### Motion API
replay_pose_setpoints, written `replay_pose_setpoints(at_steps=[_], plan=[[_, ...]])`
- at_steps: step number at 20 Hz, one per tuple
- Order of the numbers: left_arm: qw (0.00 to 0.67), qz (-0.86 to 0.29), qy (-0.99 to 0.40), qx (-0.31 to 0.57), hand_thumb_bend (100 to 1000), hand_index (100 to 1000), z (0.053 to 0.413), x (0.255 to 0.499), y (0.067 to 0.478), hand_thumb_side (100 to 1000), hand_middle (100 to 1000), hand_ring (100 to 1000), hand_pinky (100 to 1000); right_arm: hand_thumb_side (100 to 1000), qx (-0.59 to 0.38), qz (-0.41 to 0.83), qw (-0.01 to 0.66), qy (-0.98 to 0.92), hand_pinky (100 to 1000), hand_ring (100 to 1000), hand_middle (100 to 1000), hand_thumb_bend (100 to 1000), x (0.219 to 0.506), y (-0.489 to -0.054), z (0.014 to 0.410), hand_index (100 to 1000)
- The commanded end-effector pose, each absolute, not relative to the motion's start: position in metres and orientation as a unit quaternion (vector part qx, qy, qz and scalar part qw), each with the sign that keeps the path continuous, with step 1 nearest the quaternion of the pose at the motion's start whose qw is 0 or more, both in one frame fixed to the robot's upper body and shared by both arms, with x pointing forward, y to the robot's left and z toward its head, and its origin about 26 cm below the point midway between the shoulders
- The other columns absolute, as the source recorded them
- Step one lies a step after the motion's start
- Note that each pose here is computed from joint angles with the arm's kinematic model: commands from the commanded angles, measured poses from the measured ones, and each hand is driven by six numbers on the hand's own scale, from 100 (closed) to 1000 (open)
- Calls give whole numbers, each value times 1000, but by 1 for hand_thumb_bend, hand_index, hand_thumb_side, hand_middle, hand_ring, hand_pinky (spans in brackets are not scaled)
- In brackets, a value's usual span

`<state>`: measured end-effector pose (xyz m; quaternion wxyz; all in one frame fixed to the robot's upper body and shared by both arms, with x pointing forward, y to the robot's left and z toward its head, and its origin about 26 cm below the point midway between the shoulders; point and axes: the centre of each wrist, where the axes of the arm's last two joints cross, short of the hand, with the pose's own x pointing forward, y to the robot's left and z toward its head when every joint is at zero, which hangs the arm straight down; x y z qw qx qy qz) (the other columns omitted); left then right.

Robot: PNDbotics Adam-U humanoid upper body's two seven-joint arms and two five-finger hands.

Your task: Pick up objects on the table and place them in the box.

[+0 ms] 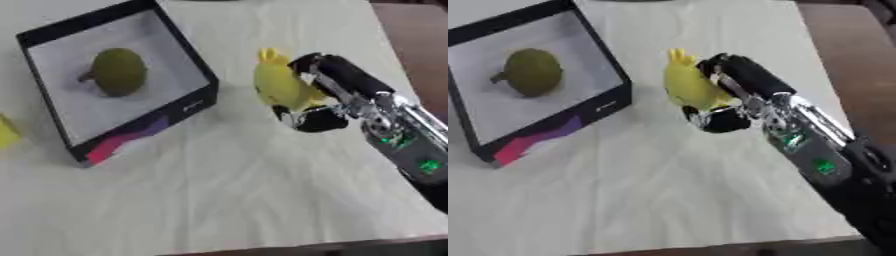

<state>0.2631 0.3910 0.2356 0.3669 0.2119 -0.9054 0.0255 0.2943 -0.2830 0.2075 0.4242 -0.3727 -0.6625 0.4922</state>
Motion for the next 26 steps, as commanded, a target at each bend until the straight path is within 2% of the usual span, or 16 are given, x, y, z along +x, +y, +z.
replay_pose_setpoints(at_steps=[1,7,8,9,16,26], plan=[[352,10,-910,221,100,794,247,261,393,735,744,727,829,295,-385,491,379,-683,865,867,544,286,293,-291,244,751],[339,8,-915,218,100,795,254,260,392,714,745,728,829,350,-395,497,337,-695,869,858,548,342,294,-289,302,748],[335,7,-917,216,100,796,256,260,392,706,746,729,829,444,-400,496,330,-697,870,856,550,210,294,-286,312,747],[331,7,-919,214,100,796,258,260,391,700,746,729,829,366,-404,495,324,-698,870,855,549,355,293,-283,321,747],[297,7,-933,204,100,798,274,261,389,656,748,731,829,409,-436,482,307,-696,870,846,549,395,296,-261,361,741],[271,7,-948,166,101,799,291,266,379,641,748,732,830,420,-488,454,318,-674,877,848,543,390,357,-261,362,738]])
